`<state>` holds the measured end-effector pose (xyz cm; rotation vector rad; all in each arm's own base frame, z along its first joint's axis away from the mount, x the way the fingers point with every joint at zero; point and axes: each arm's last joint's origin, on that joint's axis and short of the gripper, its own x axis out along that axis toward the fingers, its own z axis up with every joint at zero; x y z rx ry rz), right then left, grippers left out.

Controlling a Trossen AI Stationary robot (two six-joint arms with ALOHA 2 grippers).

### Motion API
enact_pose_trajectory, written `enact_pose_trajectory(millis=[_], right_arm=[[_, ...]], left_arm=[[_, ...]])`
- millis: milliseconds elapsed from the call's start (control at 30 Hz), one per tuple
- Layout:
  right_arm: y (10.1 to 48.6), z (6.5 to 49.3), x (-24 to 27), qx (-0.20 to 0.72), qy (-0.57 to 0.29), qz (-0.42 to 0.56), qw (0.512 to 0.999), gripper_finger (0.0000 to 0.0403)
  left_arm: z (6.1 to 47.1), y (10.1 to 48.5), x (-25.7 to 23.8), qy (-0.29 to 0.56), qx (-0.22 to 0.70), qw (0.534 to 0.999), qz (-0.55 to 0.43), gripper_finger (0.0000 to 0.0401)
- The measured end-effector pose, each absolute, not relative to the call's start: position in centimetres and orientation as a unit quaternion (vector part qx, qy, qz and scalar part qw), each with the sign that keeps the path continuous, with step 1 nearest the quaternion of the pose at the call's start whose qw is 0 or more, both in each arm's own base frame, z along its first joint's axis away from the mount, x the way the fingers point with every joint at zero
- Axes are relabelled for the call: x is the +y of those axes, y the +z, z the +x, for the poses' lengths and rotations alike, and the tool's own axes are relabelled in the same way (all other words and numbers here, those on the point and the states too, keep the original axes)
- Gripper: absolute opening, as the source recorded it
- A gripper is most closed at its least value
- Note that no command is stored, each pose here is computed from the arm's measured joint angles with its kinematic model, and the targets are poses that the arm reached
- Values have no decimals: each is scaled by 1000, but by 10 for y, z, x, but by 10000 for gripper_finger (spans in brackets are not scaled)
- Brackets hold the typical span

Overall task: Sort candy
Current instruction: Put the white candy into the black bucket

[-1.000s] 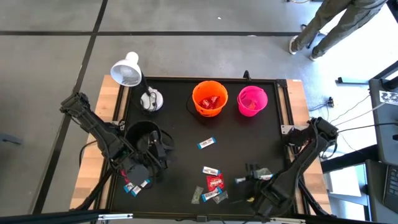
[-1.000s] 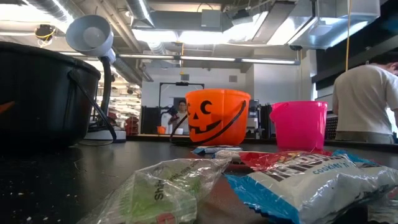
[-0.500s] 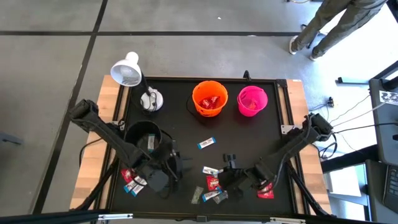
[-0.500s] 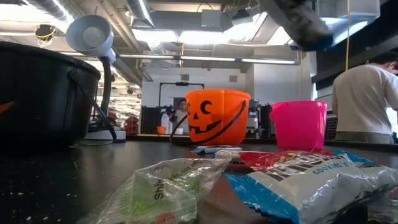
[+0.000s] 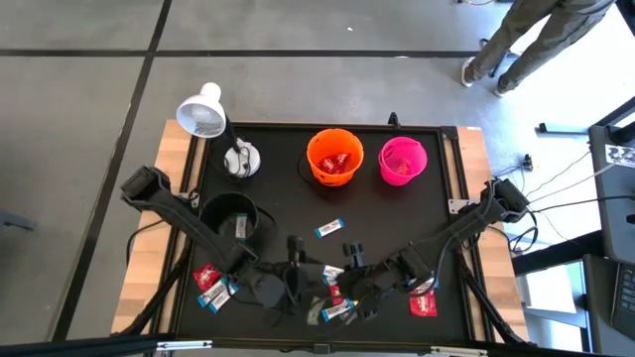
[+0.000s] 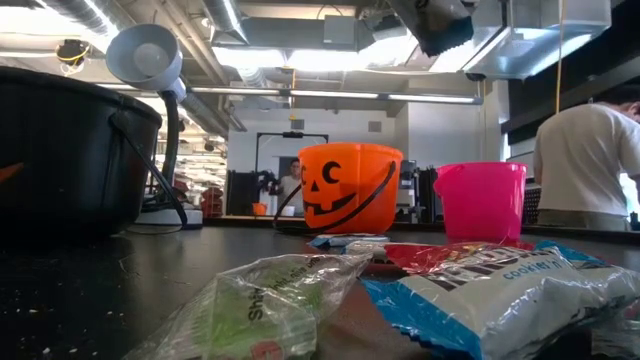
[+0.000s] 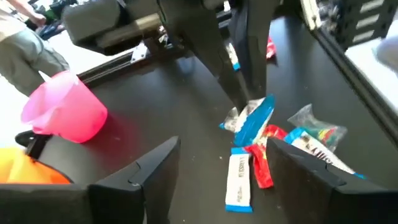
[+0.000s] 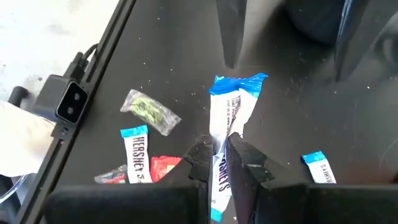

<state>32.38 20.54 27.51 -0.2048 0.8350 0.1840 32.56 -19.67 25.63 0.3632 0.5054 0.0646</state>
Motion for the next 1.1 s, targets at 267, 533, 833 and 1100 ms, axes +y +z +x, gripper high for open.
enact_pose_trajectory(millis=[267, 533, 833, 1100], right_arm=[[278, 328, 205, 385, 95, -99, 913, 33], [283, 342, 194, 353, 94, -80, 928, 33], [284, 345, 190, 348, 94, -75, 930, 33], [284, 345, 190, 348, 95, -76, 930, 33]], left_arm=[[329, 259, -200, 2, 227, 952, 203, 225], [330, 261, -201, -6, 218, 952, 216, 211], [330, 260, -200, -5, 224, 949, 221, 173], [329, 259, -200, -6, 230, 947, 225, 121]])
